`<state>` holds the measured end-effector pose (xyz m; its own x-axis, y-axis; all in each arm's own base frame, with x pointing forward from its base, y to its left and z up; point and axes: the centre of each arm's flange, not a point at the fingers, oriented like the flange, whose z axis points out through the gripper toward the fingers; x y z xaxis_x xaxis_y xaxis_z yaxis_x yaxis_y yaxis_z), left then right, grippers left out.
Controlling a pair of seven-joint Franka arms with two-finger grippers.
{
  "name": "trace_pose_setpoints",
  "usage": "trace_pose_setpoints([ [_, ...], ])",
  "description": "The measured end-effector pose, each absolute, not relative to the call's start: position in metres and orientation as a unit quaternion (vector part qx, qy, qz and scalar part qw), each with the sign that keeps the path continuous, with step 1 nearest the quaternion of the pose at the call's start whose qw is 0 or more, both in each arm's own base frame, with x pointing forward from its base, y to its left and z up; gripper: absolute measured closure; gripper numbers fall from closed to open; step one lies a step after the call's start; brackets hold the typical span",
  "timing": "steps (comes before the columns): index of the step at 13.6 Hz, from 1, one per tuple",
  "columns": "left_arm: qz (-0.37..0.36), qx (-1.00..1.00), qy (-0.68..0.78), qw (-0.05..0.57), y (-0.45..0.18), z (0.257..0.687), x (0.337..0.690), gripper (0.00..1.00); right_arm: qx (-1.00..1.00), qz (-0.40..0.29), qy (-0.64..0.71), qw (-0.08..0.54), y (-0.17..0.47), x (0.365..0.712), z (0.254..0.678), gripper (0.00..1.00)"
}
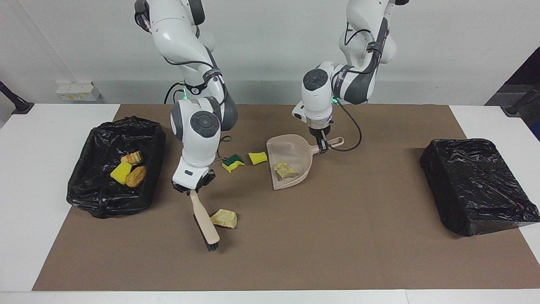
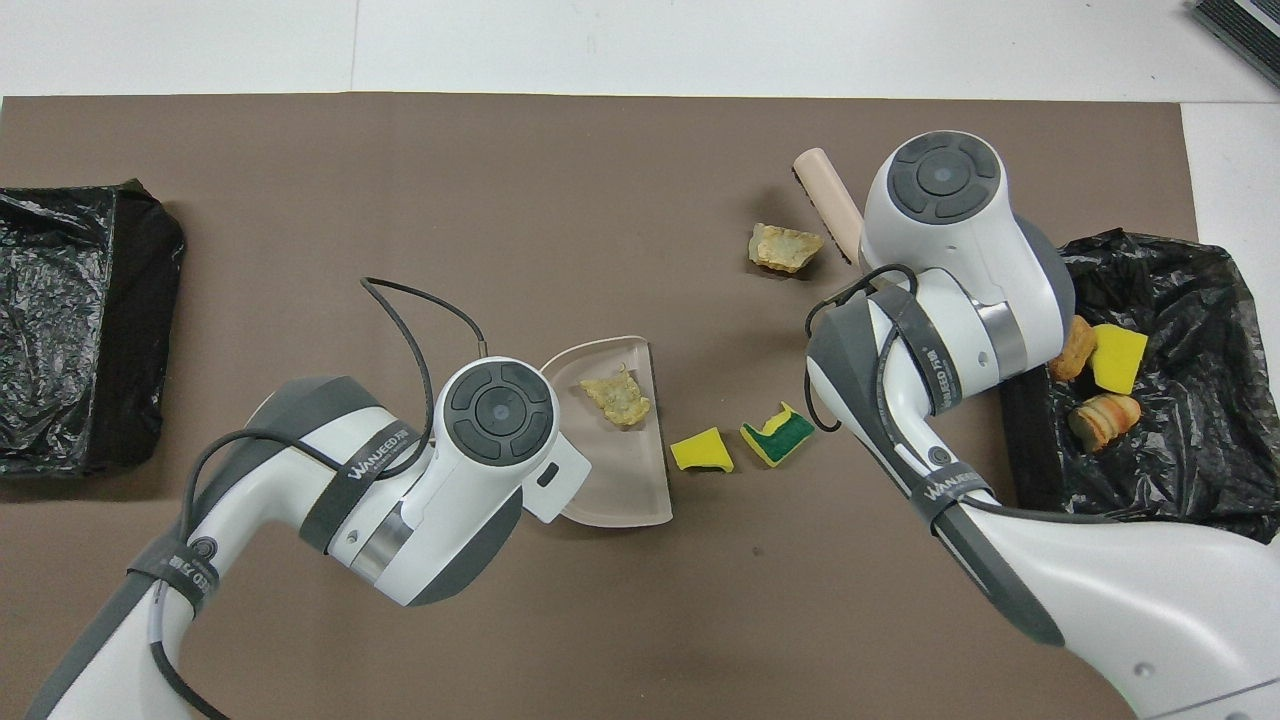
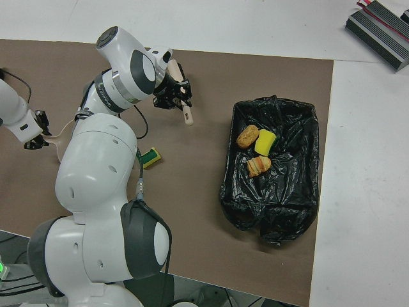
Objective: Sweep and dump trash in bin
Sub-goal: 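Brush the bread toward the dustpan with the right gripper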
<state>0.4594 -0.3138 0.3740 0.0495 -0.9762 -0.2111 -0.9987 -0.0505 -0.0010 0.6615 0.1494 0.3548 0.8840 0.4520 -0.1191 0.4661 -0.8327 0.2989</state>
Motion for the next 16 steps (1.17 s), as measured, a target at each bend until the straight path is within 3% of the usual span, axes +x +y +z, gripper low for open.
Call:
trace_pose_setpoints([
  [4, 0.079, -0.722, 0.684, 0.073, -0.311, 0.372, 0.46, 0.68, 0.941, -0.051, 0.297, 0.155, 0.186, 0.633, 0.339, 0.74],
  [9, 0.079, -0.725, 0.68, 0.073, -0.308, 0.372, 0.462, 0.68, 0.951, -0.083, 0.287, 0.078, 0.237, 0.573, 0.337, 0.74],
  [12, 0.078, -0.752, 0.651, 0.074, -0.293, 0.372, 0.472, 0.68, 0.95, -0.098, 0.291, 0.063, 0.275, 0.545, 0.347, 0.74],
  [16, 0.077, -0.781, 0.616, 0.076, -0.282, 0.371, 0.477, 0.68, 0.958, -0.102, 0.26, 0.067, 0.238, 0.55, 0.383, 0.74],
])
